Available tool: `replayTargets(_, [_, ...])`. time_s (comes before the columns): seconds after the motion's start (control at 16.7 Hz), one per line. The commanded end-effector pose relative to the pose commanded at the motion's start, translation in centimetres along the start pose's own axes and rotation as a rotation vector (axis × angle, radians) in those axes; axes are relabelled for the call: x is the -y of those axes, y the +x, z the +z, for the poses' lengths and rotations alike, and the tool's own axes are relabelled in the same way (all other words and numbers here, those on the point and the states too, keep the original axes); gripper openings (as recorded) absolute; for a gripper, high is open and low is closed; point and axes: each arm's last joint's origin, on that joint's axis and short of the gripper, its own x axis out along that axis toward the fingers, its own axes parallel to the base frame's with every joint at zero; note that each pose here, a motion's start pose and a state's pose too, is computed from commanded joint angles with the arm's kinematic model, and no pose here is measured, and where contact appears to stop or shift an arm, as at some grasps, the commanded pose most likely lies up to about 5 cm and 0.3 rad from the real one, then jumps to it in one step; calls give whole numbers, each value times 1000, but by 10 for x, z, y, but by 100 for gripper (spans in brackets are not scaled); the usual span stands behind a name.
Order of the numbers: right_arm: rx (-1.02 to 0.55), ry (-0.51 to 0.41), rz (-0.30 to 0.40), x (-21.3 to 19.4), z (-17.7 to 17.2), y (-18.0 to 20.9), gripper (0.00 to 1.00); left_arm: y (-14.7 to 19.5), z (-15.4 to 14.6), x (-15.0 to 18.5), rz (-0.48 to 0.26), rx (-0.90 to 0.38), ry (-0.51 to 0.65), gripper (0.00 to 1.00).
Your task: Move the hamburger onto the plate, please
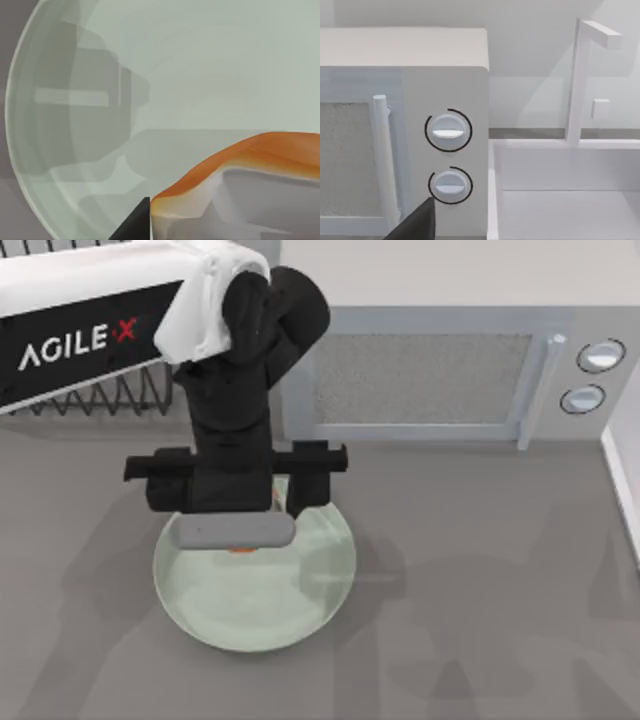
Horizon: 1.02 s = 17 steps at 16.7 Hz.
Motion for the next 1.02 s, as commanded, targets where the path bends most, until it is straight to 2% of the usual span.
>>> replayTargets(0.3, [0, 0, 0, 0, 0, 0, 100, 6, -1, 1, 3, -4, 0, 0])
replayTargets(0.72, [0, 0, 0, 0, 0, 0, 100, 43, -1, -1, -4, 8, 4, 0])
replayTargets(1.02, [0, 0, 0, 0, 0, 0, 100, 45, -2, 0, 0, 0, 0, 0])
